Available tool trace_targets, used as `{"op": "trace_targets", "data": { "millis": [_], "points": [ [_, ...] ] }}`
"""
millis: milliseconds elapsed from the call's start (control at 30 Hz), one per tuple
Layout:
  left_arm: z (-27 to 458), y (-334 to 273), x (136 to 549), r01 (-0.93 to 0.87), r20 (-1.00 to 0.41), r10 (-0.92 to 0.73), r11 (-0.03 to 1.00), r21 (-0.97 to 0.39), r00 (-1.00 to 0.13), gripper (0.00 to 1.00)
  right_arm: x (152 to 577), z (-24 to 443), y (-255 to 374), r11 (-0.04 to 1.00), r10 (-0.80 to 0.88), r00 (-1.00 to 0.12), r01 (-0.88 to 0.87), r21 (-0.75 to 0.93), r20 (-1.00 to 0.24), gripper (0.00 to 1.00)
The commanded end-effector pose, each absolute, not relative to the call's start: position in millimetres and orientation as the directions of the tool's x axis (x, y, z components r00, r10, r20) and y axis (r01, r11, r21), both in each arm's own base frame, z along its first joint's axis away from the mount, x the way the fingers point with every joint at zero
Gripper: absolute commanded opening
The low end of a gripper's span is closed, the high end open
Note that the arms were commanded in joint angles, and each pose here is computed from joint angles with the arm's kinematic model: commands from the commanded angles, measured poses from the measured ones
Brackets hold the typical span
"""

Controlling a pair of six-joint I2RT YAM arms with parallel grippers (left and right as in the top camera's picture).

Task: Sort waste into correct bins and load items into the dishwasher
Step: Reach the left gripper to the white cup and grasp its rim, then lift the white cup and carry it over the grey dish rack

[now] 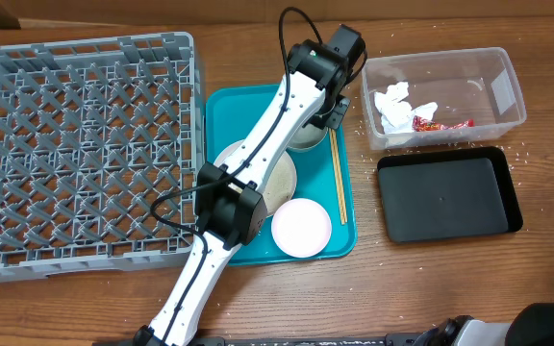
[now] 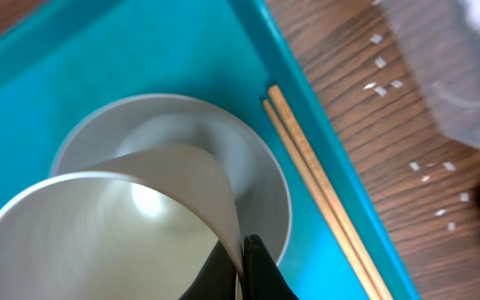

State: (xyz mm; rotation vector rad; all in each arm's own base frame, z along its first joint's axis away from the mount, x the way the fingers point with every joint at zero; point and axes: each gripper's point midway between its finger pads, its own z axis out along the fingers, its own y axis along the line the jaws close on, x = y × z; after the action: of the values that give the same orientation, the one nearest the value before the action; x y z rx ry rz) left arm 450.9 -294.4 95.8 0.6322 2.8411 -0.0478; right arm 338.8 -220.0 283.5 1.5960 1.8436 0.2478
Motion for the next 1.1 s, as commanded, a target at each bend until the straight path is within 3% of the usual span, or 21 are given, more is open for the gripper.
{"op": "trace_targets", "data": {
  "millis": [0, 200, 433, 567, 767, 1000, 1067],
  "points": [
    [157.3, -291.9, 459.7, 0.397, -0.359, 0.37, 0.918, -0.001, -0.857, 0.04, 335.1, 303.4, -220.0, 0.242, 0.919, 0.005, 0.783, 0.573, -0.395, 1.0],
    [229.7, -254.0, 469.2, 0.313, -0.479, 0.245, 0.947, -0.067, -0.843, 0.04, 335.1, 303.4, -220.0, 0.242, 0.919, 0.005, 0.783, 0.573, -0.395, 1.0],
    [285.8, -170.7, 487.4, 0.232, -0.496, 0.008, 0.89, -0.392, -0.868, 0.04, 335.1, 303.4, -220.0, 0.242, 0.919, 0.005, 0.783, 0.573, -0.395, 1.0],
    [299.0, -103.8, 499.3, 0.158, -0.431, -0.155, 0.779, -0.607, -0.889, 0.04, 335.1, 303.4, -220.0, 0.242, 0.919, 0.005, 0.783, 0.573, -0.395, 1.0],
    [293.7, -1.5, 506.7, 0.023, -0.319, -0.354, 0.637, -0.77, -0.879, 0.04, 335.1, 303.4, -220.0, 0.242, 0.919, 0.005, 0.783, 0.573, -0.395, 1.0],
    [278.8, 37.6, 503.6, 0.117, -0.269, -0.372, 0.383, -0.916, -0.888, 0.04, 335.1, 303.4, -220.0, 0.242, 0.919, 0.005, 0.783, 0.573, -0.395, 1.0],
    [271.1, 50.4, 505.7, 0.104, -0.249, -0.399, 0.351, -0.931, -0.883, 0.04, 335.1, 303.4, -220.0, 0.242, 0.919, 0.005, 0.783, 0.573, -0.395, 1.0]
  ]
}}
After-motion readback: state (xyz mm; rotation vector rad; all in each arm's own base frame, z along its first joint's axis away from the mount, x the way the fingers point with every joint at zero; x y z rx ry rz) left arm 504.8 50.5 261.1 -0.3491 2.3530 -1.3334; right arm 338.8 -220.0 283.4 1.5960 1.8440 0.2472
